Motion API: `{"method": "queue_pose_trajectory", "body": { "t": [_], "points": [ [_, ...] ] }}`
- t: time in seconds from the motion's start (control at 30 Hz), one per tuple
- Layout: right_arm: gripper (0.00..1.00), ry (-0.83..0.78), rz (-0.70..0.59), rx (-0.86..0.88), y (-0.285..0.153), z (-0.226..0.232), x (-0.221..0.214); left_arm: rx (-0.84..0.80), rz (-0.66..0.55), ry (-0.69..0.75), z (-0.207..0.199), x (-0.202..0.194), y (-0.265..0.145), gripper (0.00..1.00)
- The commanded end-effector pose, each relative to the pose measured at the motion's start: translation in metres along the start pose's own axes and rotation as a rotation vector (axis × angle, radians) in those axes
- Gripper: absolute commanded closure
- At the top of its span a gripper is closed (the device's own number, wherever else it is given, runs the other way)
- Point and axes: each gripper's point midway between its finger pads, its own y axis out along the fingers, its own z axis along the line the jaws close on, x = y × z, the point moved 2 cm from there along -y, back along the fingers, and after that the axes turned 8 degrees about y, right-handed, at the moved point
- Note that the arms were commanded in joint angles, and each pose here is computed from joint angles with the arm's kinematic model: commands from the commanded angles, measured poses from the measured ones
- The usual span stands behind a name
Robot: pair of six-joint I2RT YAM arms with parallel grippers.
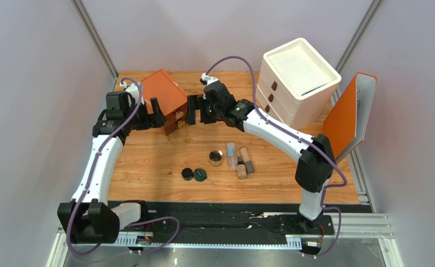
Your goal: Organize the makeup
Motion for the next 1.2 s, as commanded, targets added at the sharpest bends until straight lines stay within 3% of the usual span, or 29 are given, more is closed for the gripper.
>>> {"method": "queue_pose_trajectory", "body": {
  "t": [0.0,0.07,0.17,0.2,0.27,0.3,0.4,0.43,0.57,0.83,1.17],
  "points": [
    [0.00,0.186,0.086,0.159,0.017,0.025,0.004,0.010,-0.084,0.040,0.000,0.039,-0.007,0.06],
    [0.00,0.235,0.114,0.187,0.025,0.027,0.004,-0.007,-0.101,0.041,-0.002,0.048,-0.005,0.17],
    [0.04,0.323,0.140,0.207,0.041,0.027,0.005,-0.043,-0.123,0.032,-0.006,0.059,0.002,0.53],
    [0.06,0.362,0.142,0.218,0.046,0.027,0.007,-0.048,-0.128,0.029,-0.006,0.062,0.005,0.77],
    [0.15,0.402,0.174,0.230,0.060,0.026,0.001,-0.056,-0.119,0.014,-0.005,0.067,0.013,0.97],
    [0.20,0.437,0.168,0.244,0.062,0.029,0.008,-0.055,-0.107,0.005,-0.004,0.067,0.016,1.00],
    [0.33,0.483,0.195,0.283,0.076,0.029,0.008,-0.058,-0.086,-0.013,-0.002,0.072,0.030,1.00],
    [0.42,0.500,0.187,0.319,0.079,0.034,0.014,-0.047,-0.089,-0.017,0.001,0.076,0.032,1.00],
    [0.48,0.533,0.184,0.345,0.089,0.038,0.022,-0.025,-0.016,-0.060,0.011,0.076,0.056,1.00],
    [0.43,0.598,0.193,0.312,0.114,0.030,0.019,-0.048,0.027,-0.092,0.012,0.082,0.075,1.00],
    [0.45,0.615,0.197,0.269,0.128,0.018,0.016,-0.043,0.061,-0.084,0.016,0.083,0.083,1.00]
  ]
}}
